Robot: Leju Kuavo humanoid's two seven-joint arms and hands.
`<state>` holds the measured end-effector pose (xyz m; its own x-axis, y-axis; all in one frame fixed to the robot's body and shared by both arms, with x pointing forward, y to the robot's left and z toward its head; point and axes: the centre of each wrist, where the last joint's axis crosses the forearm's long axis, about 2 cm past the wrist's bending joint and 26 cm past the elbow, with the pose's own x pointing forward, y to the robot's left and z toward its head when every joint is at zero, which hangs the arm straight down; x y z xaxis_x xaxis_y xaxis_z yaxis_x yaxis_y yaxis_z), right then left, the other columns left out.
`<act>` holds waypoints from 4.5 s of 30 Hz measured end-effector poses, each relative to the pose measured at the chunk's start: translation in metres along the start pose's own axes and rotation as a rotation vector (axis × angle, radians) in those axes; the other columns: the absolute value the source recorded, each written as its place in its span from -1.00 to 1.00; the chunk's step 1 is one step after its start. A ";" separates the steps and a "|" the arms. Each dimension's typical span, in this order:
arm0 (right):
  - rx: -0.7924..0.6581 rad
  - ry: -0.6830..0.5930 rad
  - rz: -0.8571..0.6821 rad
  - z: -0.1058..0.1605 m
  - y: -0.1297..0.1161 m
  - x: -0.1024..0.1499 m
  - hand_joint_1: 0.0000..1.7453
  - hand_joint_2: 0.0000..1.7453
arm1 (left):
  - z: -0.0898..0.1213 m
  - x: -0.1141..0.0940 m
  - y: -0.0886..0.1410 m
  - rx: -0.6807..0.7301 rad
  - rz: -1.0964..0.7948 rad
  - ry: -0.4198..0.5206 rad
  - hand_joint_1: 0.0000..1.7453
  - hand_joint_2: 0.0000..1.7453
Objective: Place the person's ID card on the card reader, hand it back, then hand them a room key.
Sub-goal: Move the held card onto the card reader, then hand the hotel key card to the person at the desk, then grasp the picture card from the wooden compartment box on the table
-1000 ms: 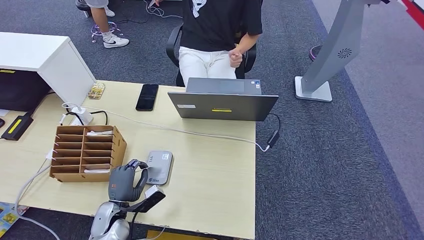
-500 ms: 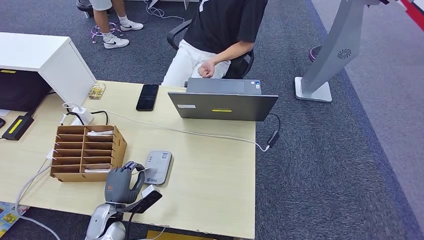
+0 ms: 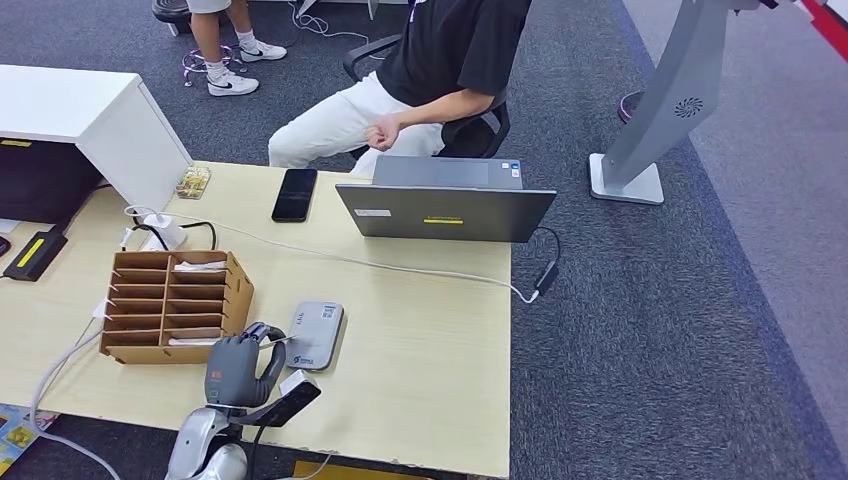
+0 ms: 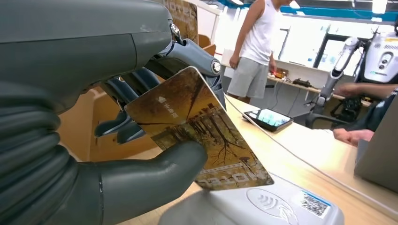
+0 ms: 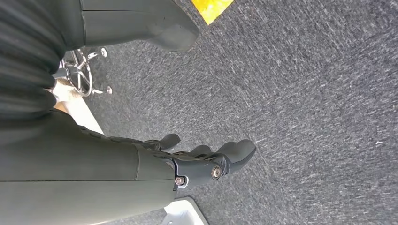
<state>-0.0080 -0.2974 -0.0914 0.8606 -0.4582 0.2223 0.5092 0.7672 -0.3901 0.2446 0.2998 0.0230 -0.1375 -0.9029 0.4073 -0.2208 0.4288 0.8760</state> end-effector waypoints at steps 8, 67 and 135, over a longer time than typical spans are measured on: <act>-0.005 0.035 -0.012 0.000 -0.002 -0.002 -1.00 1.00 | -0.037 -0.028 0.078 0.233 -0.077 -0.041 1.00 1.00; -0.033 0.067 -0.083 0.000 -0.007 -0.006 -1.00 1.00 | -0.107 -0.107 0.180 0.531 -0.327 0.165 -1.00 1.00; 0.091 0.029 0.079 0.033 0.077 -0.049 -1.00 1.00 | -0.037 -0.070 0.161 0.029 -0.366 0.099 -1.00 1.00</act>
<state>-0.0110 -0.2014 -0.1026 0.8979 -0.4071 0.1674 0.4401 0.8380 -0.3225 0.2545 0.4309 0.1450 0.0490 -0.9944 0.0934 -0.2659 0.0771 0.9609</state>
